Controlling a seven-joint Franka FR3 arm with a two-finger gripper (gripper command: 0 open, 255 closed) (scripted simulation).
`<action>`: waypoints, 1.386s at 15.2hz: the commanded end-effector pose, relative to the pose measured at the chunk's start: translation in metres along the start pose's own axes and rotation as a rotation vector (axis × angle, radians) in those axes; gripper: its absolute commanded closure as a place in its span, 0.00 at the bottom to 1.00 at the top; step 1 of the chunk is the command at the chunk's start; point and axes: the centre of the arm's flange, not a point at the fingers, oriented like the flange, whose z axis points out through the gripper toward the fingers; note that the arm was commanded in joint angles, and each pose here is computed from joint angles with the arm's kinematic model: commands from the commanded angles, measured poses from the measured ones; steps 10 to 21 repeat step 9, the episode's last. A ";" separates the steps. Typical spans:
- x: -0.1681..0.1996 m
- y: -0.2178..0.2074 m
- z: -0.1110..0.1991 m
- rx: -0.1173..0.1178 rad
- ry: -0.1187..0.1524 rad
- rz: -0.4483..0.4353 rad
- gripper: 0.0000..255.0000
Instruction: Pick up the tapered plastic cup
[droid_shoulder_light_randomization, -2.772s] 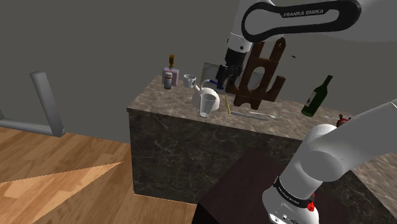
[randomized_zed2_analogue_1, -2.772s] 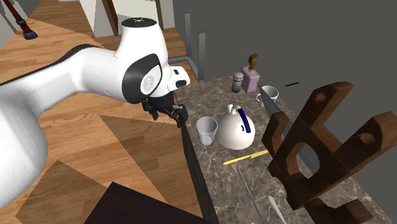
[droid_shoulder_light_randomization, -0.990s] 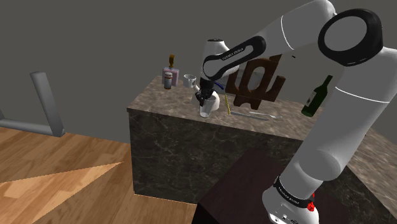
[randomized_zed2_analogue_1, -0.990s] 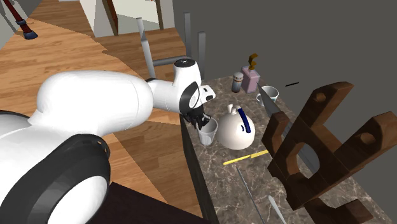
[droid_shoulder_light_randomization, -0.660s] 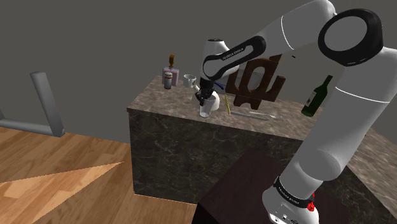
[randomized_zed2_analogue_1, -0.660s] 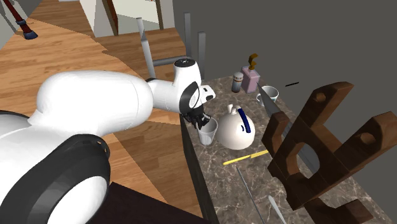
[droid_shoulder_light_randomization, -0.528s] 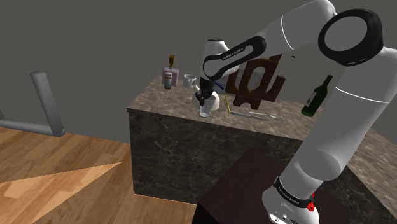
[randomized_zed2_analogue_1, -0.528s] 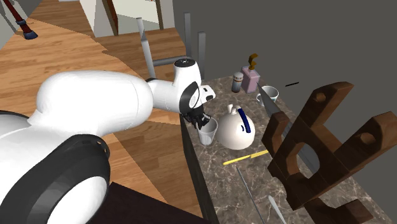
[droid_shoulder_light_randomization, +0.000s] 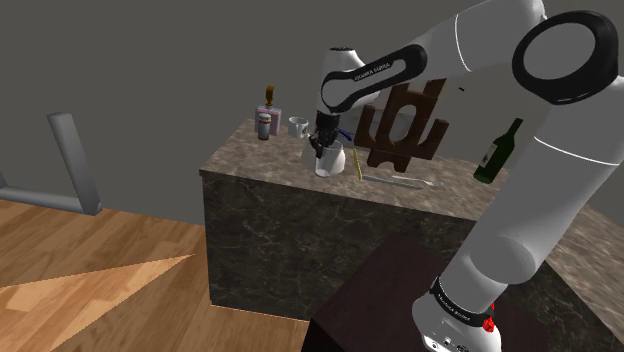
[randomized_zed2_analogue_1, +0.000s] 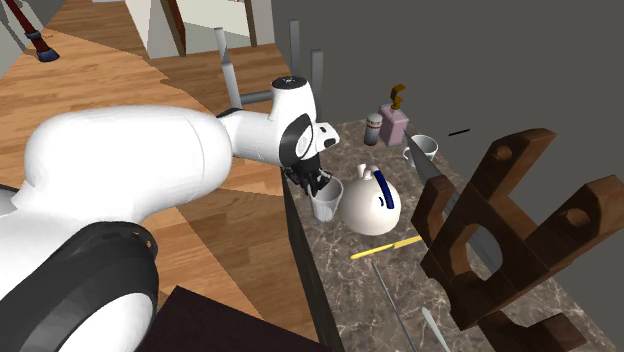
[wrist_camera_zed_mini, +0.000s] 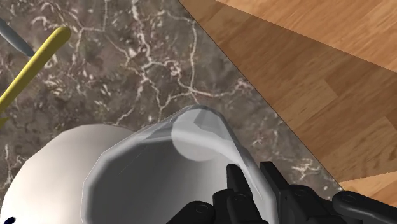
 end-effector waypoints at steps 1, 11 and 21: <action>0.001 0.002 -0.011 0.000 0.000 0.000 1.00; 0.003 0.005 -0.043 0.000 0.000 0.000 1.00; 0.003 0.005 -0.043 0.000 0.000 0.000 1.00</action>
